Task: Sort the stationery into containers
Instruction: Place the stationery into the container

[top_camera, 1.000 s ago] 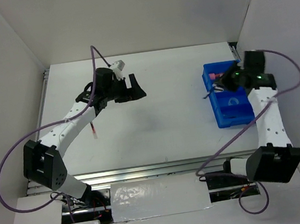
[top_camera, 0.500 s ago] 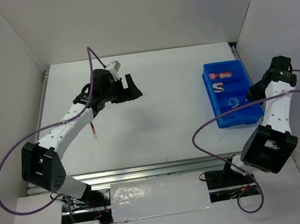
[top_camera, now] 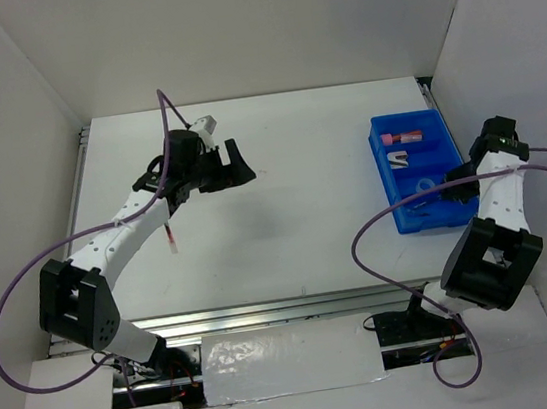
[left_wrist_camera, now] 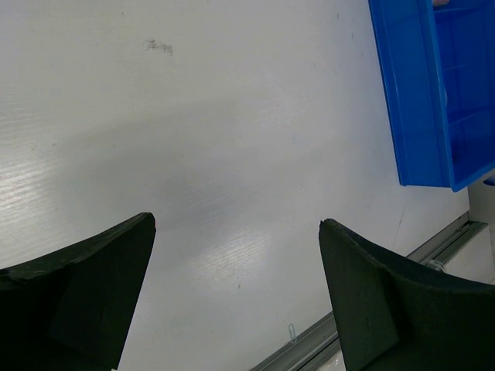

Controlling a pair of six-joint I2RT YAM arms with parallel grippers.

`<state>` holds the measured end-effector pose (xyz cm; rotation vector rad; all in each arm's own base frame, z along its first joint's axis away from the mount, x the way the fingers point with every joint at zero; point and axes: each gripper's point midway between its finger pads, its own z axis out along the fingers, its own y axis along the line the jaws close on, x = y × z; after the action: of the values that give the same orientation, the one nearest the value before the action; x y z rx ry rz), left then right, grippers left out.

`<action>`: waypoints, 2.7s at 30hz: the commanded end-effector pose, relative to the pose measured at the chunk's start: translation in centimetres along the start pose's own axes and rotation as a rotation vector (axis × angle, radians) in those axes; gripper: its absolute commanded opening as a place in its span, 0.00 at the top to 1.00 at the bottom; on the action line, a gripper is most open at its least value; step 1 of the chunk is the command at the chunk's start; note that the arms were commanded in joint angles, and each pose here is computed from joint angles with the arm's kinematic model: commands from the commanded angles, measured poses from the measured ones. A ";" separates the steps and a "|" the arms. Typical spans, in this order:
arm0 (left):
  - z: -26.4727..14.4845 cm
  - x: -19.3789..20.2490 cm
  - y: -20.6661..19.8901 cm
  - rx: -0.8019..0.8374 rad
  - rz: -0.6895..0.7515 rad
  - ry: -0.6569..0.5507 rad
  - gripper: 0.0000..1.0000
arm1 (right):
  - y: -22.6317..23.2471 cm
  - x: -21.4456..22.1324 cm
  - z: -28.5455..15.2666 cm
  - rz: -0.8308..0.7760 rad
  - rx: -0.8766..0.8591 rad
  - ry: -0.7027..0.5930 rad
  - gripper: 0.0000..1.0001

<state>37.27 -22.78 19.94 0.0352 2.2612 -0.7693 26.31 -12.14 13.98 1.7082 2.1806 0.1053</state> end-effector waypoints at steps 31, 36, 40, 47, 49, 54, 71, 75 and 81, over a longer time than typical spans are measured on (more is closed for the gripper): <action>0.6 -0.5 0.4 0.009 -0.001 -0.012 0.01 | -1.0 -1.2 3.2 0.282 -0.002 -0.003 0.91; 0.3 -0.8 0.7 -0.010 0.003 -0.018 0.01 | -0.8 -1.8 3.4 0.286 -0.005 -0.017 0.86; 0.2 -0.7 1.0 -0.015 0.000 -0.019 0.01 | -0.6 -1.8 3.9 0.295 -0.009 -0.010 0.80; 0.2 -0.8 1.2 -0.014 -0.004 -0.020 0.01 | -0.2 -1.9 4.3 0.302 -0.015 0.000 0.72; 0.2 -0.6 1.5 -0.021 -0.008 -0.016 0.01 | 0.0 -1.9 4.3 0.299 -0.020 0.005 0.69; -0.3 -0.9 2.6 -0.054 -0.024 -0.020 0.01 | 0.5 -1.5 3.9 0.280 -0.043 0.021 0.68; -8.9 6.5 24.6 -0.686 -0.229 0.145 0.12 | 7.6 6.9 -3.3 -0.327 -0.431 0.041 0.71; -7.5 7.5 25.6 -0.665 -0.216 0.192 0.15 | 9.0 9.9 -5.0 -0.521 -0.541 0.081 0.74; -5.2 8.4 26.5 -0.649 -0.184 0.249 0.19 | 10.5 13.5 -7.8 -0.841 -0.681 0.007 0.75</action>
<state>32.84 0.62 3.49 -0.4880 2.6991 -0.0695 30.45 3.15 18.64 0.6854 2.3650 0.5671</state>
